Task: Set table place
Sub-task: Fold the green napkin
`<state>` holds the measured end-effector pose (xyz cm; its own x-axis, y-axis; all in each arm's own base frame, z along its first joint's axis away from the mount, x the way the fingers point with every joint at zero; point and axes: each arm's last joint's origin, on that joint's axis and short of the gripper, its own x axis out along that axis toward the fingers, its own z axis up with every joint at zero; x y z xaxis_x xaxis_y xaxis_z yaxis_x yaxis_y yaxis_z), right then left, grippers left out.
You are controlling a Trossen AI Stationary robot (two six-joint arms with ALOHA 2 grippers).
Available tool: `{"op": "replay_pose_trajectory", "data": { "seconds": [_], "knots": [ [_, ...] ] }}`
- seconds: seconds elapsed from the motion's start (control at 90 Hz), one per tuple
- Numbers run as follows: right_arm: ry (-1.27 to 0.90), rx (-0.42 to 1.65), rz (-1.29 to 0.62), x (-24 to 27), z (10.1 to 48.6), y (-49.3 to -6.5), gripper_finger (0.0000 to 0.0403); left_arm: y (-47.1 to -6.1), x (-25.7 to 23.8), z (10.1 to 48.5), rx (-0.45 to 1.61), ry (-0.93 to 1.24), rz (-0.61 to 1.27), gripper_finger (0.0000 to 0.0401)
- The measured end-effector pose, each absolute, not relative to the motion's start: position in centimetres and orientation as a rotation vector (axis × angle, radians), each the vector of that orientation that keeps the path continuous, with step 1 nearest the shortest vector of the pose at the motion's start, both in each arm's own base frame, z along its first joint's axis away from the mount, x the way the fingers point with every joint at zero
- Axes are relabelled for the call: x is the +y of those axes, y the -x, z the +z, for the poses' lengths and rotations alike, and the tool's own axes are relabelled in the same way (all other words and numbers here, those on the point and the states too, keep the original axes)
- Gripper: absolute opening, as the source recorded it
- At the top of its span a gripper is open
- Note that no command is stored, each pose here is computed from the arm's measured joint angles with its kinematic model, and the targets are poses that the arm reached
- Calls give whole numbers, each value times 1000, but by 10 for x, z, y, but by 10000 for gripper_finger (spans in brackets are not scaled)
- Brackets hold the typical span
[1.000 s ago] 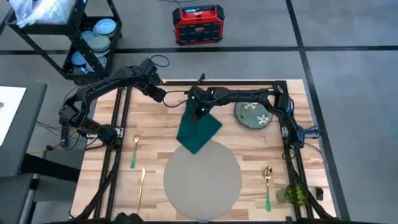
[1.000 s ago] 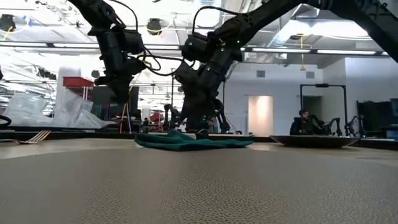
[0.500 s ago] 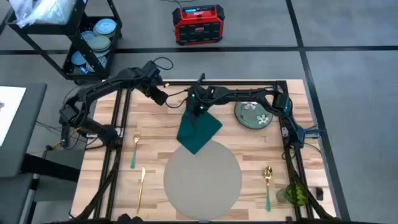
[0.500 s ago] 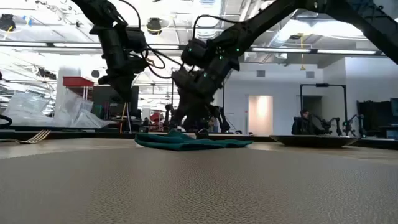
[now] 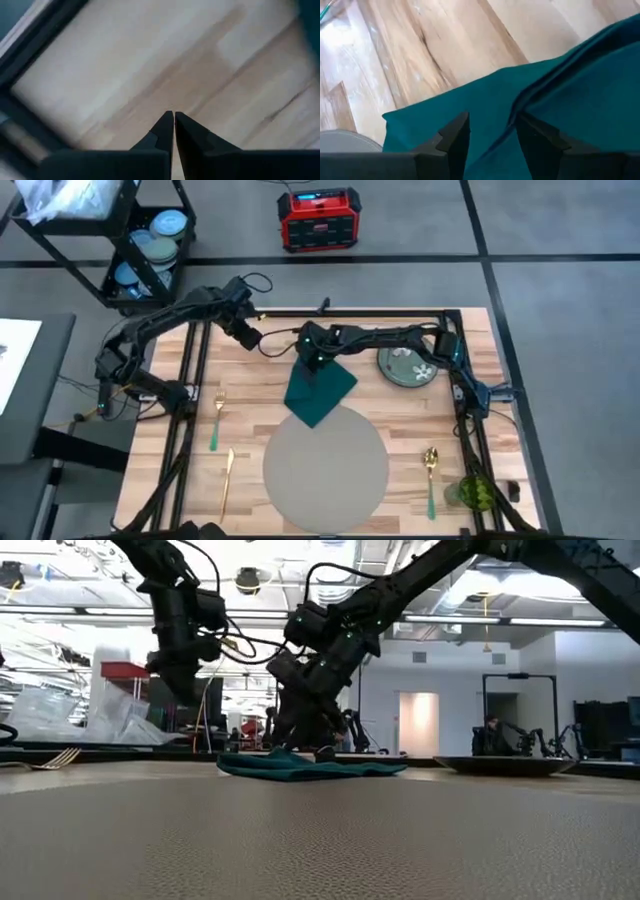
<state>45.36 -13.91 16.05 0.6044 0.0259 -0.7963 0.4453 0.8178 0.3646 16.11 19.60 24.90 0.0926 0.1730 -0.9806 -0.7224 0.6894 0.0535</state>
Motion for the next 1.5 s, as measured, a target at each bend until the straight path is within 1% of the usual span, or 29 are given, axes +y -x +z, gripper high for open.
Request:
{"op": "replay_pose_trajectory", "data": {
  "seconds": [0.122,0.189,0.278,0.511,0.633,0.744,1.078,1.5],
  "knots": [
    [-622,877,-257,-144,162,-454,147,-151,193,249,1513,370,794,0],
    [-623,884,-265,-145,164,-453,147,-148,194,249,1552,334,838,0],
    [-623,898,-267,-144,165,-453,147,-146,198,249,1527,345,878,0],
    [-658,917,-298,-139,164,-453,147,-138,206,250,1509,361,910,0],
    [-746,995,-299,-133,154,-445,147,-132,210,250,1510,376,921,0],
    [-767,1052,-309,-127,145,-441,147,-131,212,249,1480,416,894,0],
    [-806,995,-287,-126,144,-445,147,-132,214,249,1452,408,866,0],
    [-808,991,-232,-108,143,-450,147,-132,215,250,1448,402,864,0]
  ]
}}
